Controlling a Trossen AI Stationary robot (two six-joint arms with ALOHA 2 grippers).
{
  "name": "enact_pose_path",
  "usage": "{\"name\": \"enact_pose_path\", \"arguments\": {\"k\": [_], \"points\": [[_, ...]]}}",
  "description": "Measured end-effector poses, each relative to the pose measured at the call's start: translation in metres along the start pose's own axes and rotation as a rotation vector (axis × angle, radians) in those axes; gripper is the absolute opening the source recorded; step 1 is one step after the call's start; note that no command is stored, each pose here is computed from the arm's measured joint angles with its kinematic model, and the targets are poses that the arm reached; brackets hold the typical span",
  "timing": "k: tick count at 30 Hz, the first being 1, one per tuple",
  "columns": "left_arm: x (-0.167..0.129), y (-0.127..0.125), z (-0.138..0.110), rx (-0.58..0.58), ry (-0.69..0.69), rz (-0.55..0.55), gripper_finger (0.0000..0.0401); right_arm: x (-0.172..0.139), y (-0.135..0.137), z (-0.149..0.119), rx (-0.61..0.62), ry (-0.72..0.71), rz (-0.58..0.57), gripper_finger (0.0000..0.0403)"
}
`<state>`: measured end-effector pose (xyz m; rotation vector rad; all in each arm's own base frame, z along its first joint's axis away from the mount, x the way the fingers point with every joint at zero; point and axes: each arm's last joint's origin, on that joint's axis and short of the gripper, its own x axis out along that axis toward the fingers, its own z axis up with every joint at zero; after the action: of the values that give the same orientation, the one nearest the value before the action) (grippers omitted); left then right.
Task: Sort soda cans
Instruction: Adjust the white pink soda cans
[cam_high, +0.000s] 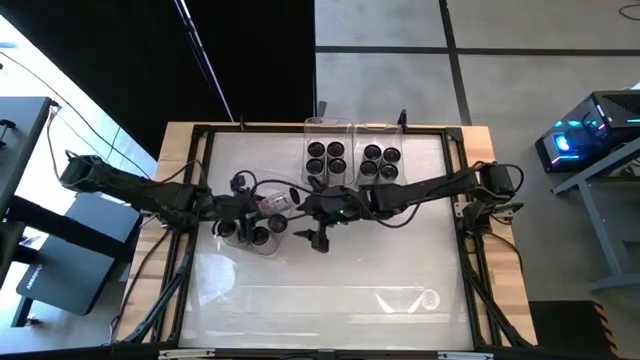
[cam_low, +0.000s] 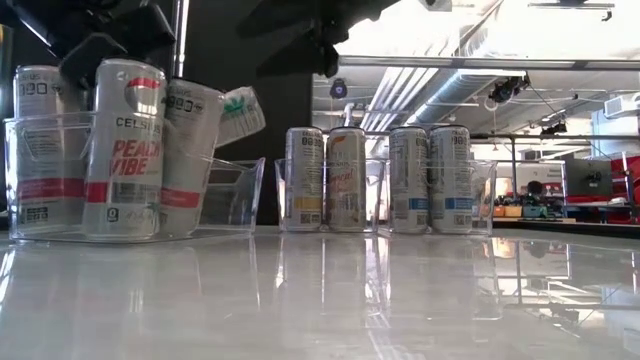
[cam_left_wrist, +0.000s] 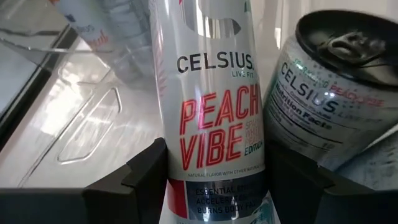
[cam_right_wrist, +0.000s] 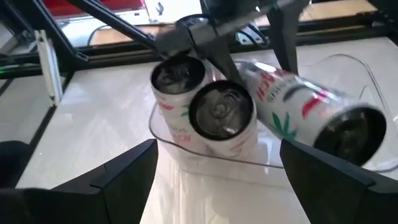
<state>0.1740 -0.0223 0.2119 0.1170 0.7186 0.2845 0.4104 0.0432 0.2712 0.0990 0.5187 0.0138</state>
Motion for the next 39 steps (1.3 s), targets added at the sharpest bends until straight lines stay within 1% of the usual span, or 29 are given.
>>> {"name": "enact_pose_path", "arguments": {"k": [8, 12, 16, 22, 26, 31, 36, 39], "points": [[-0.013, -0.005, 0.001, 0.010, -0.061, 0.017, 0.0214, 0.005, 0.009, 0.001, 0.028, -0.054, 0.025, 0.0334], [-0.021, -0.004, 0.000, -0.008, -0.090, 0.047, 0.0214, 0.005, 0.012, 0.003, 0.025, -0.082, -0.008, 0.0334], [-0.029, -0.002, -0.002, -0.034, -0.122, 0.073, 0.0214, 0.005, 0.012, 0.004, 0.025, -0.090, -0.008, 0.0334], [-0.023, -0.002, -0.026, -0.127, -0.165, 0.059, 0.0214, 0.005, 0.012, 0.004, 0.028, -0.099, -0.006, 0.0334], [-0.024, -0.001, -0.033, -0.169, -0.208, 0.078, 0.0214, 0.004, 0.012, 0.005, 0.027, -0.110, -0.005, 0.0334], [-0.031, 0.004, -0.033, -0.148, -0.247, 0.102, 0.0214, 0.005, 0.009, 0.007, 0.031, -0.124, -0.009, 0.0334], [-0.036, 0.008, -0.032, -0.155, -0.286, 0.147, 0.0214, 0.005, 0.003, 0.011, 0.040, -0.153, -0.020, 0.0334], [-0.039, 0.010, -0.030, -0.145, -0.316, 0.172, 0.0214, 0.004, -0.004, 0.015, 0.048, -0.195, -0.058, 0.0334]]}}
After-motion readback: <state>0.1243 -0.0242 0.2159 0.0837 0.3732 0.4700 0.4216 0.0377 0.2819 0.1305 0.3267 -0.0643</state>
